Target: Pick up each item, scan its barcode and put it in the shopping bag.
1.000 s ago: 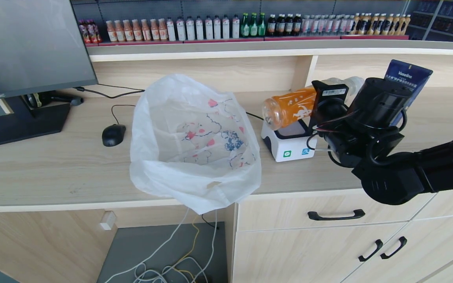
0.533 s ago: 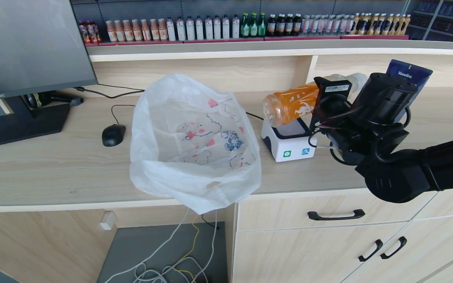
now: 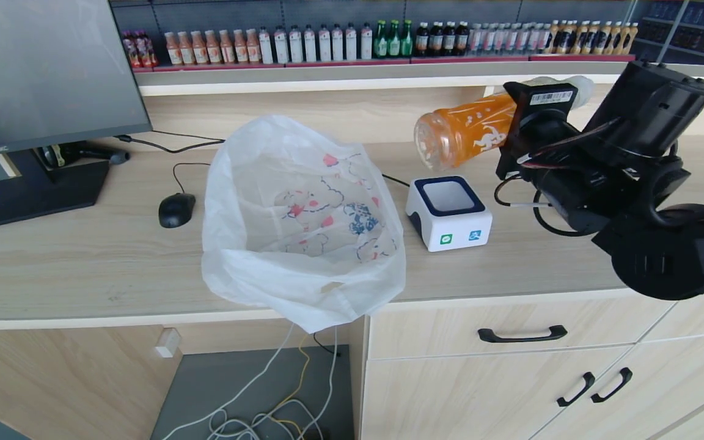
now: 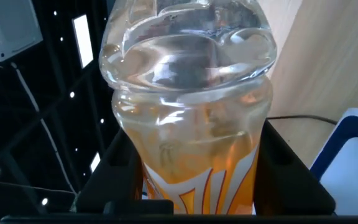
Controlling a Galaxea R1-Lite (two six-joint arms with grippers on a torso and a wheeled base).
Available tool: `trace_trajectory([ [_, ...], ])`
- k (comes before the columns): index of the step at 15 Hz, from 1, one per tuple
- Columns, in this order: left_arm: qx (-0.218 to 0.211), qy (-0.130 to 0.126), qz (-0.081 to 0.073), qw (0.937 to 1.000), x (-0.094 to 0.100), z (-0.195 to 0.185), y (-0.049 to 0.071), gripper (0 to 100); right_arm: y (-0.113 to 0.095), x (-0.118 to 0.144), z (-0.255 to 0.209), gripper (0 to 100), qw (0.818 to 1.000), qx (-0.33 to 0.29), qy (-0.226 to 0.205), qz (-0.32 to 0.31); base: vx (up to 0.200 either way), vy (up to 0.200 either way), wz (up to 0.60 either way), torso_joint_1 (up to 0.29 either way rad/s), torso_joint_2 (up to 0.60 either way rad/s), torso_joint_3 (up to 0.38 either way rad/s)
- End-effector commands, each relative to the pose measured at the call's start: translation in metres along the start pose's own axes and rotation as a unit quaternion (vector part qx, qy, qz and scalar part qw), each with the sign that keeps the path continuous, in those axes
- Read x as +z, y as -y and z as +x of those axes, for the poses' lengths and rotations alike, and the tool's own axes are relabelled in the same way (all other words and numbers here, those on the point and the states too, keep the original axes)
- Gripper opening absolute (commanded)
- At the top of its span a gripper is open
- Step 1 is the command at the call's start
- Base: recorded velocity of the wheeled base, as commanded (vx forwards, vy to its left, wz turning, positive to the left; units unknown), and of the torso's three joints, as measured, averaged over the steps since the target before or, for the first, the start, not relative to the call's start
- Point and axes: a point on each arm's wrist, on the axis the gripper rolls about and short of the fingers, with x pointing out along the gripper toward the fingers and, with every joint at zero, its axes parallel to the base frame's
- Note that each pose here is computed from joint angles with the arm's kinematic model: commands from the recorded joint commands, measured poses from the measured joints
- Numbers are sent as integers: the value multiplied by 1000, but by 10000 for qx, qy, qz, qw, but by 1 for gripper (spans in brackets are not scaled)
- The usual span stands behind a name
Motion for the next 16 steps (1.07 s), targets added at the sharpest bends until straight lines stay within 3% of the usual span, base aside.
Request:
trace_trajectory([
  [1, -3, 2, -2, 10000, 0, 0, 0, 100, -36, 8, -17, 0, 9991, 416, -101, 37, 0, 0, 0, 0, 0, 0],
  [5, -3, 2, -2, 10000, 0, 0, 0, 100, -70, 0, -44, 0, 9955, 797, -308, -411, 0, 0, 0, 0, 0, 0],
  [8, 4, 2, -2, 10000, 0, 0, 0, 100, -77, -6, -60, 0, 9907, 854, -397, -984, 0, 0, 0, 0, 0, 0],
  [9, -3, 2, -2, 10000, 0, 0, 0, 100, -71, -7, -68, 0, 9820, 823, -396, -1654, 0, 0, 0, 0, 0, 0],
  [12, -3, 2, -2, 10000, 0, 0, 0, 100, -56, -5, -81, 0, 9543, 895, -285, -2836, 0, 0, 0, 0, 0, 0],
  [16, 4, 2, -2, 10000, 0, 0, 0, 100, -42, -7, -101, 0, 8835, 955, -325, -4575, 0, 0, 0, 0, 0, 0],
])
